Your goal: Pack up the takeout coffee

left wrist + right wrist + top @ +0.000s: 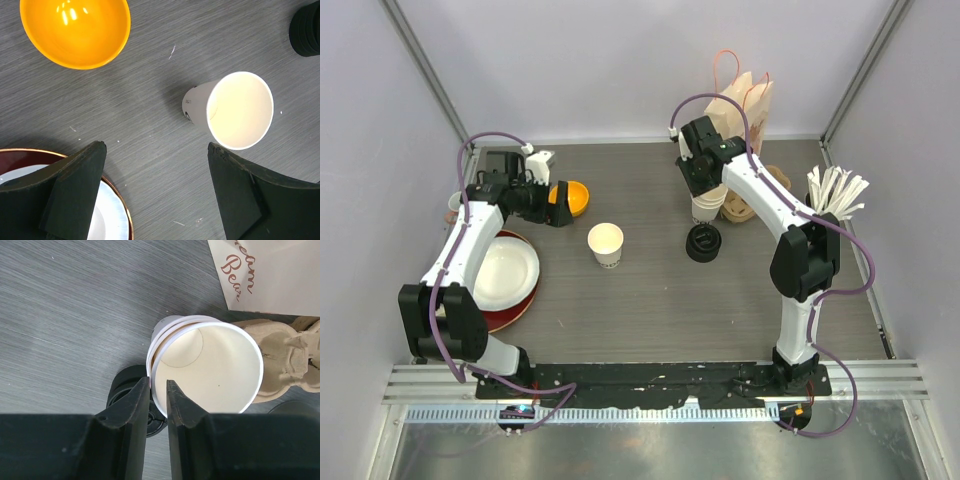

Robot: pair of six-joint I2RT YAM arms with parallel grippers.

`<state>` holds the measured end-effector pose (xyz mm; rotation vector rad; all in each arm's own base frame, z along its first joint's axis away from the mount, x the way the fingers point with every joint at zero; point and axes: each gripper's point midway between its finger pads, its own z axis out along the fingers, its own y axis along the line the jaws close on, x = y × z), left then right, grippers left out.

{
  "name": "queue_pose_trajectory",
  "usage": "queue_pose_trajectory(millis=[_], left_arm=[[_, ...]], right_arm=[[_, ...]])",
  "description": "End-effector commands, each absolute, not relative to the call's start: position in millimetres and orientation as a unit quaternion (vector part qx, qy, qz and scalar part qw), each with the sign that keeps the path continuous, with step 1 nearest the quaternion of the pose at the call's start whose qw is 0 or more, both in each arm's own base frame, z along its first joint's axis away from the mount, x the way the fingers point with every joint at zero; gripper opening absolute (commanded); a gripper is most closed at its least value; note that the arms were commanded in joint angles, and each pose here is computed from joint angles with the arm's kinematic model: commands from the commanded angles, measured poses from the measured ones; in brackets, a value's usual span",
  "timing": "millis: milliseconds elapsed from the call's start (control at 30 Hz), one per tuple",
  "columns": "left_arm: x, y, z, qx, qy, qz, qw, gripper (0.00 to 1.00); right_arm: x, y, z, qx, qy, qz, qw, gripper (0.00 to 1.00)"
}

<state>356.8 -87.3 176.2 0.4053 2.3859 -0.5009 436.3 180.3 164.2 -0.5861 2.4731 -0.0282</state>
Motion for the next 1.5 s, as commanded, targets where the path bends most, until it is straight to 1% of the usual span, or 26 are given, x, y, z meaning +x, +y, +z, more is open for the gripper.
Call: queue_pose_trajectory(millis=[0,133,200,300,467,600,700,733,900,1233,1467], left_arm=[[357.4,-87.6,194.4,0.166,0.900,-0.186,0.356,0.87],[356.9,-87.3,193.5,0.166,0.901,-0.186,0.355,0.87],[356.8,-87.2,194.0,0.167,0.901,-0.185,0.356,0.87],[356.8,-86.4,195.2,0.168,0.900,-0.182,0.358,0.87],[356.9,-85.4,195.9,0.171,0.900,-0.179,0.359,0.87],[356.7,-85.7,194.9,0.170,0.900,-0.180,0.358,0.87],[356.0,-85.5,194.6,0.171,0.900,-0.180,0.358,0.87],[356.0,-85.3,195.1,0.171,0.900,-0.179,0.358,0.87],[356.0,-85.5,194.6,0.171,0.900,-0.180,0.358,0.87],[357.1,-84.9,197.8,0.173,0.899,-0.177,0.362,0.87],[357.7,-84.2,199.5,0.176,0.897,-0.174,0.366,0.87]], right_arm=[[438.1,183.3,179.6,-0.226,0.923,-0.004,0.312,0.25],[438.2,184.4,176.3,-0.228,0.923,-0.002,0.309,0.23],[438.0,185.4,174.6,-0.230,0.924,-0.002,0.306,0.19],[437.0,185.9,172.5,-0.233,0.924,0.002,0.302,0.17],[436.2,185.0,169.8,-0.238,0.924,-0.002,0.299,0.20],[437.5,185.4,167.2,-0.240,0.924,-0.003,0.297,0.19],[437.7,185.2,166.9,-0.240,0.924,-0.004,0.297,0.13],[437.9,185.3,167.7,-0.240,0.924,-0.004,0.298,0.09],[437.3,184.0,170.6,-0.242,0.923,-0.005,0.300,0.01],[433.0,179.7,214.0,-0.255,0.907,-0.020,0.333,0.01],[432.9,175.5,229.4,-0.258,0.899,-0.054,0.349,0.01]])
